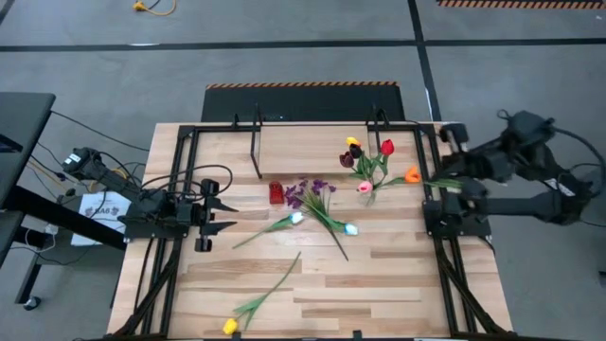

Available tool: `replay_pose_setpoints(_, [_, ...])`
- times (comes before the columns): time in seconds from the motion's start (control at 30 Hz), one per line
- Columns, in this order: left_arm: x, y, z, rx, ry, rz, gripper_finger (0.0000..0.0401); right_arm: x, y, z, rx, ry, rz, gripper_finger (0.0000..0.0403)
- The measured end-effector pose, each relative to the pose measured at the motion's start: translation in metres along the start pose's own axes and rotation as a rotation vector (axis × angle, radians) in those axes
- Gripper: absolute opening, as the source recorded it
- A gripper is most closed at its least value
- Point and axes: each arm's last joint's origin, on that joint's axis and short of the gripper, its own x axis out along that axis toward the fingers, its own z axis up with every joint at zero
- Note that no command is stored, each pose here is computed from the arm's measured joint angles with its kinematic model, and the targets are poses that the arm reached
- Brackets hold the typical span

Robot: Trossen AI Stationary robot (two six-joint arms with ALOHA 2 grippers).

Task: Pick and place flowers into a vace then onto a shelf
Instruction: Put the black flower into the transparent vase

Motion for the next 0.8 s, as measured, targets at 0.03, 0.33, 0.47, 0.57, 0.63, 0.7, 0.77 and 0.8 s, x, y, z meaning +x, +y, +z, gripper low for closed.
replay_pose_setpoints(0.03, [0.0,0.0,0.0,0.0,0.0,0.002,0.0123,0.001,-0.003,-0.003,0.008,0.019,-0.011,0.0])
replay_pose_setpoints(0.33, [0.0,0.0,0.0,0.012,0.003,0.007,0.0123,-0.004,-0.024,-0.006,0.116,0.012,-0.107,0.0])
replay_pose_setpoints(0.47, [0.0,0.0,-0.001,0.017,0.009,0.005,0.0123,-0.001,-0.033,-0.013,0.211,0.075,-0.242,0.0])
replay_pose_setpoints(0.57, [0.0,0.0,-0.001,0.027,0.009,0.005,0.0123,0.002,-0.039,-0.017,0.26,0.1,-0.336,0.0])
replay_pose_setpoints(0.63, [0.0,0.0,-0.001,0.03,0.01,0.005,0.0123,0.004,-0.041,-0.019,0.282,0.123,-0.409,0.0])
replay_pose_setpoints(0.7, [0.0,0.0,-0.001,0.03,0.009,0.005,0.0123,0.006,-0.044,-0.021,0.31,0.146,-0.479,0.0])
replay_pose_setpoints(0.77, [0.0,0.0,-0.001,0.03,0.01,0.006,0.0123,0.008,-0.044,-0.023,0.343,0.153,-0.526,0.0])
replay_pose_setpoints(0.8, [0.0,0.0,-0.001,0.03,0.01,0.006,0.0123,0.009,-0.042,-0.025,0.354,0.159,-0.547,0.0])
